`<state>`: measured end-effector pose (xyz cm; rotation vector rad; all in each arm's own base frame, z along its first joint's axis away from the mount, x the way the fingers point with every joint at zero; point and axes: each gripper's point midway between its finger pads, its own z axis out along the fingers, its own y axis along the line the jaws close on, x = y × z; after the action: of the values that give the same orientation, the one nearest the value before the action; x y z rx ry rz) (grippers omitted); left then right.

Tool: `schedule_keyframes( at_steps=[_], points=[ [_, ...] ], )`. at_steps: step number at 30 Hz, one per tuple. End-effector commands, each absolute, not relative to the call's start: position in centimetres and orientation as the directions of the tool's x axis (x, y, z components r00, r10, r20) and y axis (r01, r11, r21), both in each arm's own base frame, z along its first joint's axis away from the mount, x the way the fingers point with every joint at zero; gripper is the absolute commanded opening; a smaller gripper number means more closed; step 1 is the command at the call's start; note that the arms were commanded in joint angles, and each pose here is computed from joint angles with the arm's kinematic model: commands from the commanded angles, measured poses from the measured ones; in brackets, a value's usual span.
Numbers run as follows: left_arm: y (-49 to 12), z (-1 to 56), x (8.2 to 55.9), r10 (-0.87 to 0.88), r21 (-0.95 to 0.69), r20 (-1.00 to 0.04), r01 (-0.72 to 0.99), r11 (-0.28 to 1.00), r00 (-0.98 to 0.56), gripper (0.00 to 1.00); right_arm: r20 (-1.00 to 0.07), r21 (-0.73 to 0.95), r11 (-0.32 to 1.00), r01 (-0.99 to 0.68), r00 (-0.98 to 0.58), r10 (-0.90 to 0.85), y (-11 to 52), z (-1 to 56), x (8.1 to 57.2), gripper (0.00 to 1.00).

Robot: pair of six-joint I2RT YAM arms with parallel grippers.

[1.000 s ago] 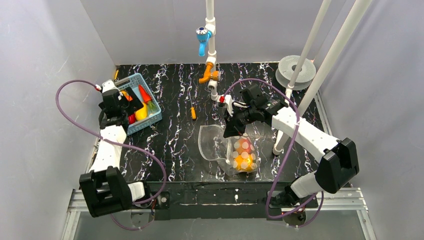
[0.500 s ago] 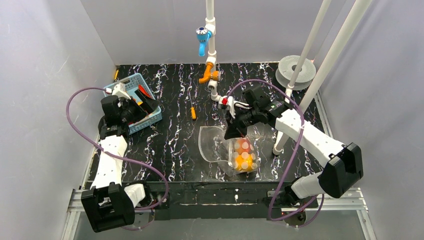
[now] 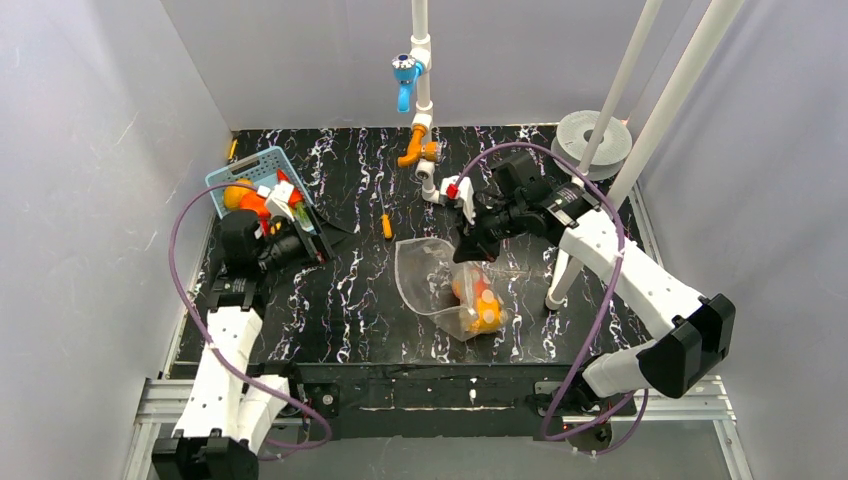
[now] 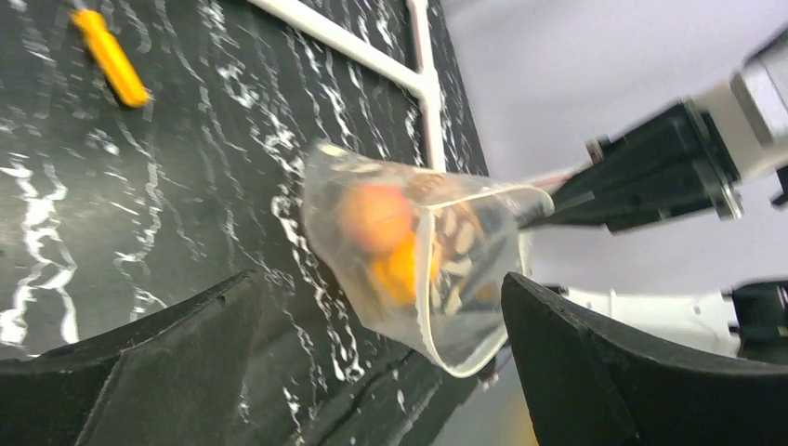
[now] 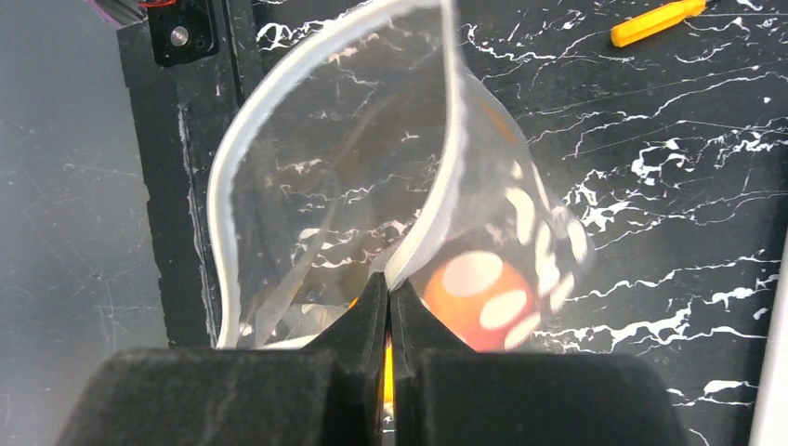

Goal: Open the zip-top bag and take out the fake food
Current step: Place the fake vegetable in the bin, then pick up the fake fruit from the zipper food storage bag.

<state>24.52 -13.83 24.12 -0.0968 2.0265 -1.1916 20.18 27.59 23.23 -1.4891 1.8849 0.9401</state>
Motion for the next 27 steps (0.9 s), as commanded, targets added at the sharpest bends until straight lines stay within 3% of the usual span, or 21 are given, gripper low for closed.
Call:
schedule_keyframes(
  at_steps=[1, 10, 22, 27],
  points=[
    [-16.2, 25.2, 21.0, -0.336, -0.777, -0.575, 0.369, 0.509, -0.746, 0.98, -0.746, 0.200, 0.137, -0.970, -0.241, -0.621, 27.1, 22.2, 20.1, 0.06],
    [-17.8, 23.2, 17.2, -0.309, -0.807, -0.535, 0.367, 0.461, -0.787, 0.98, -0.709, 0.294, 0.102, -0.950, -0.289, -0.644, 27.7, 19.5, 19.1, 0.16],
    [-20.6, 23.9, 14.9, -0.249, -0.819, -0.515, 0.386, 0.423, -0.820, 0.98, -0.715, 0.369, -0.037, -0.929, -0.258, -0.650, 28.3, 19.8, 16.3, 0.54],
    [-22.7, 22.8, 13.6, -0.166, -0.787, -0.536, 0.419, 0.452, -0.828, 0.92, -0.725, 0.381, -0.096, -0.920, -0.232, -0.649, 28.6, 20.3, 14.9, 0.62]
  ],
)
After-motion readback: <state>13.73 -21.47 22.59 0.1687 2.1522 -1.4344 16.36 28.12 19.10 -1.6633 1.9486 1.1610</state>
